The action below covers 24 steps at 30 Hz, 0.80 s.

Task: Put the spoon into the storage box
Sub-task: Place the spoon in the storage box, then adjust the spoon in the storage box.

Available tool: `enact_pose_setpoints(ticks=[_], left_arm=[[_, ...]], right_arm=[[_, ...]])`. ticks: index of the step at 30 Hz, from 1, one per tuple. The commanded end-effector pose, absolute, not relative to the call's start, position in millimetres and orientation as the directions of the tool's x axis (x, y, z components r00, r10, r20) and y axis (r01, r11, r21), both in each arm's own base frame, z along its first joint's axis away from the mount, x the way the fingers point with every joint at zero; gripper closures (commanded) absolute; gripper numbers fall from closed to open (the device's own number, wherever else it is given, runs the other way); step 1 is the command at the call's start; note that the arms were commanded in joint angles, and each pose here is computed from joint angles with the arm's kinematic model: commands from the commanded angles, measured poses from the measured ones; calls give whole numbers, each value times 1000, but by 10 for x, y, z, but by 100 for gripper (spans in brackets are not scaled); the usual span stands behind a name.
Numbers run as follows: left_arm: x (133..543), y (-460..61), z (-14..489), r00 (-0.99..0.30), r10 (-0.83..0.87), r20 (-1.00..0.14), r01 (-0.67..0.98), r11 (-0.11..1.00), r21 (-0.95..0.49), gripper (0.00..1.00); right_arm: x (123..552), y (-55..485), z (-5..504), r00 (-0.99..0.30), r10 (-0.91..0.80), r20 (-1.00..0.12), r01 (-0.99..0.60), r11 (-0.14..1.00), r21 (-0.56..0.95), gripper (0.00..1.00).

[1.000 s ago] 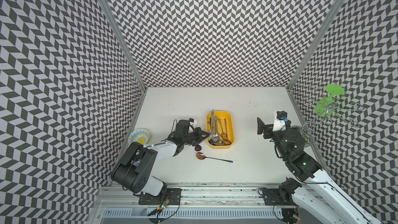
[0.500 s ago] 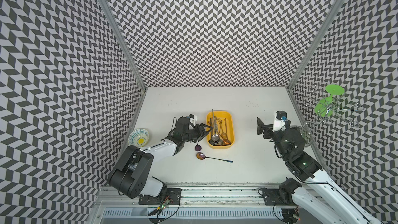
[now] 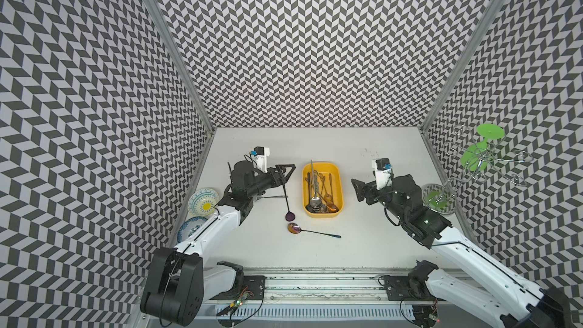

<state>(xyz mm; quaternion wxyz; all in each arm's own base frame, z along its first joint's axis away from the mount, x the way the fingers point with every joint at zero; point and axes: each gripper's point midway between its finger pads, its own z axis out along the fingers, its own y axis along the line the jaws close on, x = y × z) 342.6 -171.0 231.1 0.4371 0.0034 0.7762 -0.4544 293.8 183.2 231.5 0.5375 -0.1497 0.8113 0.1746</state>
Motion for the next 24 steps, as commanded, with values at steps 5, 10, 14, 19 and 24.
enact_pose_setpoints(ticks=[5, 10, 14, 19, 24], left_arm=[[3419, -1361, 2420, -418, -170, -892, 519, 762, -388, 22], [3384, -1185, 2399, -342, -55, -938, 520, 820, -238, 20], [3394, -1011, 2442, -329, -72, -942, 480, 846, -232, 19], [3402, -920, 2490, -301, -55, -952, 456, 869, -195, 19], [3387, -887, 2540, -282, -57, -958, 445, 876, -183, 18]], right_arm=[[3110, 2462, 2459, -422, -20, -906, -519, 825, 224, 10], [3274, 2774, 2242, -510, -34, -859, -528, 801, 282, 13], [3416, 2982, 2008, -591, -78, -803, -520, 797, 306, 15], [3580, 3200, 1708, -654, -137, -744, -518, 798, 309, 21], [3770, 3314, 1476, -687, -159, -709, -492, 820, 292, 28]])
